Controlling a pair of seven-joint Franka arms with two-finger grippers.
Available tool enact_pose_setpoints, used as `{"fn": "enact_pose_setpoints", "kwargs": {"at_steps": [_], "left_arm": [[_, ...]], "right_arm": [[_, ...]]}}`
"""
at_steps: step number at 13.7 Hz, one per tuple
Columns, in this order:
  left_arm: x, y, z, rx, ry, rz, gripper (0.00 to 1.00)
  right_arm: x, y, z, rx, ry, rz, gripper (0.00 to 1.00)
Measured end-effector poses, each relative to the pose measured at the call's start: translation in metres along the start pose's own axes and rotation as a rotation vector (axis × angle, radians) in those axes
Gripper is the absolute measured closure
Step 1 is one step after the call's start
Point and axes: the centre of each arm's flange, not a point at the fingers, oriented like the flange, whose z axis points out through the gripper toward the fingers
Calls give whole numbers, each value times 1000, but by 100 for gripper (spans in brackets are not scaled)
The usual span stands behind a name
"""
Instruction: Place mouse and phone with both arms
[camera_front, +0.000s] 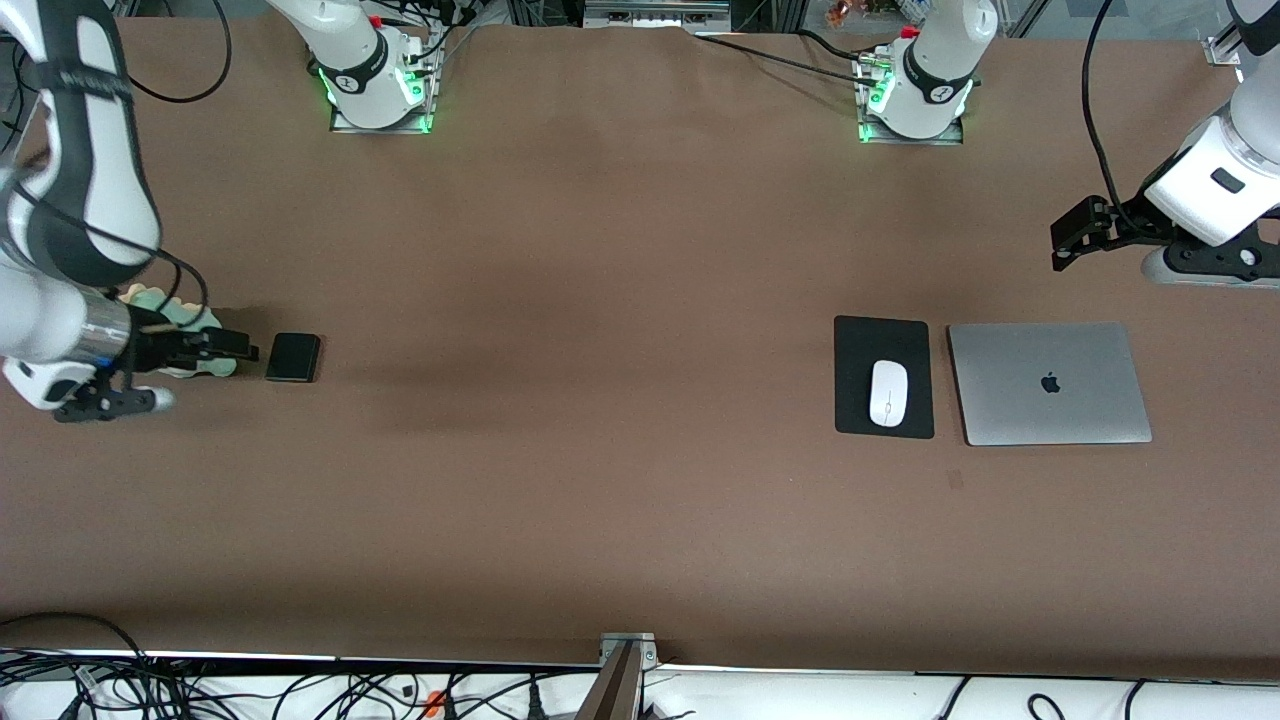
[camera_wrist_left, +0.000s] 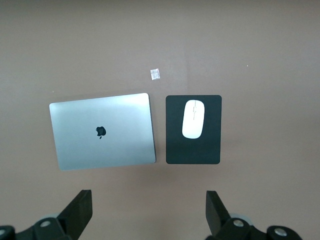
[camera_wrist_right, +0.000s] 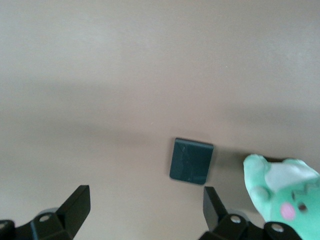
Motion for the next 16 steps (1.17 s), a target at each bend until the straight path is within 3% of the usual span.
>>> {"fn": "enact_pose_setpoints", "kwargs": {"at_steps": [2, 8, 16], "left_arm": [[0, 0, -1, 0, 2, 0, 0], [0, 0, -1, 0, 2, 0, 0], [-1, -5, 0, 0, -7, -10, 0]], "right_arm": [[-22, -10, -45, 1, 14, -8, 0], [-97, -30, -136, -110, -30, 64, 0], [-140, -50, -192, -122, 0, 90, 0]]}}
